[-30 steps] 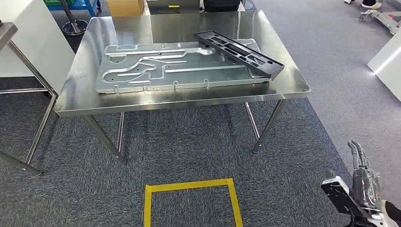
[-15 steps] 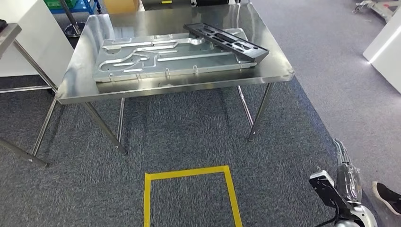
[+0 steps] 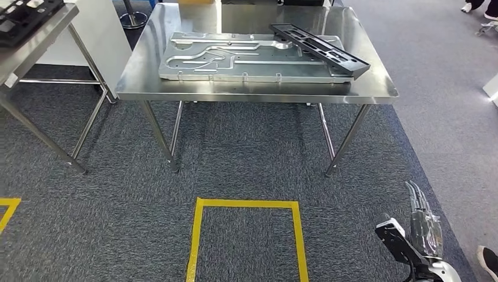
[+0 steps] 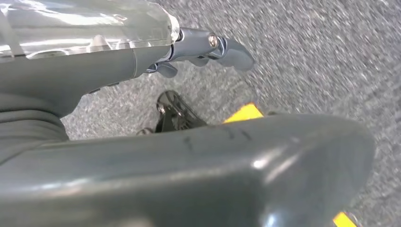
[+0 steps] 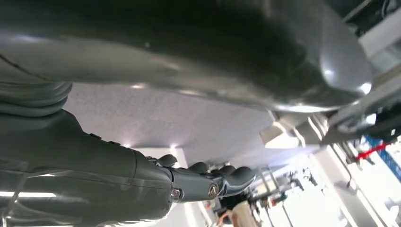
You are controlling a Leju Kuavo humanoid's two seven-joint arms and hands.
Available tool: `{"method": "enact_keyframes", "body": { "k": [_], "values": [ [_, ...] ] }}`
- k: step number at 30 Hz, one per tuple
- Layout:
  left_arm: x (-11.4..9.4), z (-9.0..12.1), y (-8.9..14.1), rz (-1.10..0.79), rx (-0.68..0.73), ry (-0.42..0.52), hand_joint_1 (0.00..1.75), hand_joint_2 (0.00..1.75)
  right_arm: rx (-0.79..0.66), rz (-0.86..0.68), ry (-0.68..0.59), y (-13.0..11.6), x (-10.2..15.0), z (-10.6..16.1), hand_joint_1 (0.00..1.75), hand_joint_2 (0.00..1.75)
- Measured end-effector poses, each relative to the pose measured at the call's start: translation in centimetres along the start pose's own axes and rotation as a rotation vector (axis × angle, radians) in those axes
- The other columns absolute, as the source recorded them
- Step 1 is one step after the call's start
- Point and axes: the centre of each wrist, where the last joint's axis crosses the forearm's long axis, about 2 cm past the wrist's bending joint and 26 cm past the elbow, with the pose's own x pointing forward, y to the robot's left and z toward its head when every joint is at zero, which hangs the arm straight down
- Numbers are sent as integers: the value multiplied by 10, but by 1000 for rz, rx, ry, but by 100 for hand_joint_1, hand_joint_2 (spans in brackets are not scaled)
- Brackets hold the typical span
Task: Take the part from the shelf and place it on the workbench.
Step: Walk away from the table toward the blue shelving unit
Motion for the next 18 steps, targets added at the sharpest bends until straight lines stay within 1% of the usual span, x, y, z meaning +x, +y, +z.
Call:
{"method": "enact_keyframes", "body": {
  "k": [7, 18],
  "values": [
    [-3, 1, 2, -19, 11, 17, 0, 0, 36, 7, 12, 3, -2, 7, 0, 0],
    [-3, 0, 9, -38, 29, 20, 0, 0, 40, 0, 40, 10, -2, 10, 0, 0]
  ]
}}
